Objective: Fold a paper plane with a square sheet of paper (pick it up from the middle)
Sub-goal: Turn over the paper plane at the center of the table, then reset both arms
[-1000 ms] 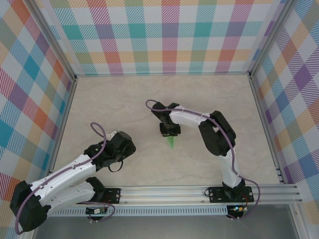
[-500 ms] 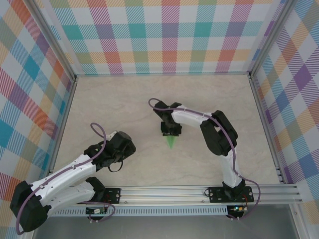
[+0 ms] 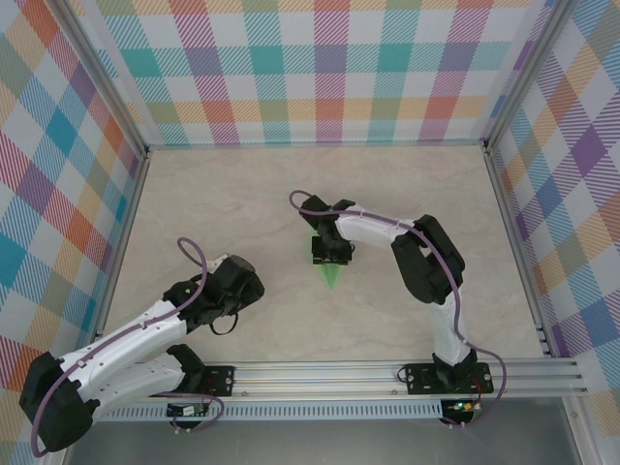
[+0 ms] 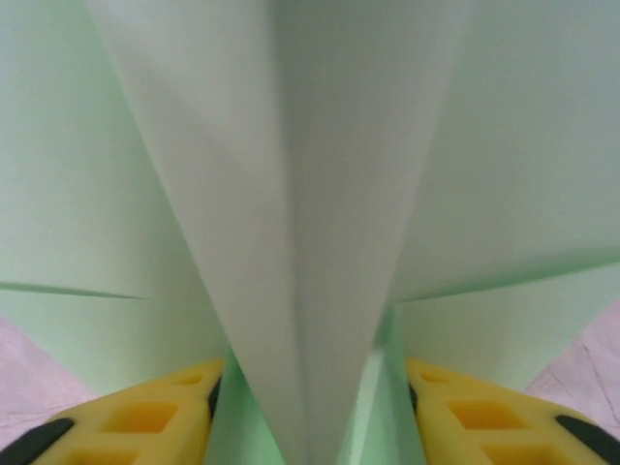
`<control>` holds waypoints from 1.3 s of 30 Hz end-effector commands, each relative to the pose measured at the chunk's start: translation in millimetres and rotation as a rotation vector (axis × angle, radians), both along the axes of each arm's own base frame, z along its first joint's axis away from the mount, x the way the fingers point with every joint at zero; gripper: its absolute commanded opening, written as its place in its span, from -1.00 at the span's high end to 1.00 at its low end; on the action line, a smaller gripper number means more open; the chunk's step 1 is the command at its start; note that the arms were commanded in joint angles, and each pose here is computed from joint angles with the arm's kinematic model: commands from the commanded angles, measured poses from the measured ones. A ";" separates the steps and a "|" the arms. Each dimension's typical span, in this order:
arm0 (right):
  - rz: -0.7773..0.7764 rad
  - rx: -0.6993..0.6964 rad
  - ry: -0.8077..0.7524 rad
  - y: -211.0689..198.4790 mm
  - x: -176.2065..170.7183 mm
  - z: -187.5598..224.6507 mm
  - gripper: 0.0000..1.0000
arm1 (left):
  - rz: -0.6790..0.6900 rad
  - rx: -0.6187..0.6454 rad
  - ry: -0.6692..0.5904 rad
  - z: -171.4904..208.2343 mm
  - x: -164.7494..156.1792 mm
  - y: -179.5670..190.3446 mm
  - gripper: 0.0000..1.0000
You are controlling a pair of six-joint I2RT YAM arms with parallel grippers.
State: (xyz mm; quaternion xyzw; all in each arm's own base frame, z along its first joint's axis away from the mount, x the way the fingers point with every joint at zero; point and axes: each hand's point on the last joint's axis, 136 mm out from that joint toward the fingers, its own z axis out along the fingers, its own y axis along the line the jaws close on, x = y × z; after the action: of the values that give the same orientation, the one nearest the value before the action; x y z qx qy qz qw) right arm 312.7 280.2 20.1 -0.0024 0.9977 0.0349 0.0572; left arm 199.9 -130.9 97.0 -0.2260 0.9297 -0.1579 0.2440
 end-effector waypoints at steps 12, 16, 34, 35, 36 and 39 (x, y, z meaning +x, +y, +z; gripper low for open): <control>0.006 0.036 -0.312 -35.7 7.4 134.2 -0.36 | -0.052 0.071 -0.075 23.2 12.2 4.7 -0.21; -0.066 -0.032 -0.500 -81.6 3.2 173.4 -0.40 | -0.062 0.120 -0.103 28.3 15.0 11.3 -0.31; 0.008 0.586 -0.308 -67.0 -22.8 128.2 -0.37 | -0.005 0.189 -0.169 39.9 18.8 36.0 -0.69; -0.011 0.580 -0.266 -63.2 -19.9 116.7 -0.36 | -0.007 0.173 -0.163 38.8 17.7 33.8 -0.69; -0.008 0.578 -0.242 -57.6 -17.4 108.6 -0.37 | -0.010 0.162 -0.157 37.5 16.8 32.1 -0.69; 0.025 0.547 -0.195 -42.2 -11.0 89.3 -0.40 | -0.016 0.144 -0.143 32.7 14.5 29.3 -0.69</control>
State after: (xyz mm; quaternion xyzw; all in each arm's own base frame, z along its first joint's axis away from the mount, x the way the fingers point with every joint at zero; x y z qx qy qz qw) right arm 293.0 205.5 90.7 0.0240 0.9576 0.2435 0.1523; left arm 217.2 -101.0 133.1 -0.1803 0.9200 -0.0987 0.3338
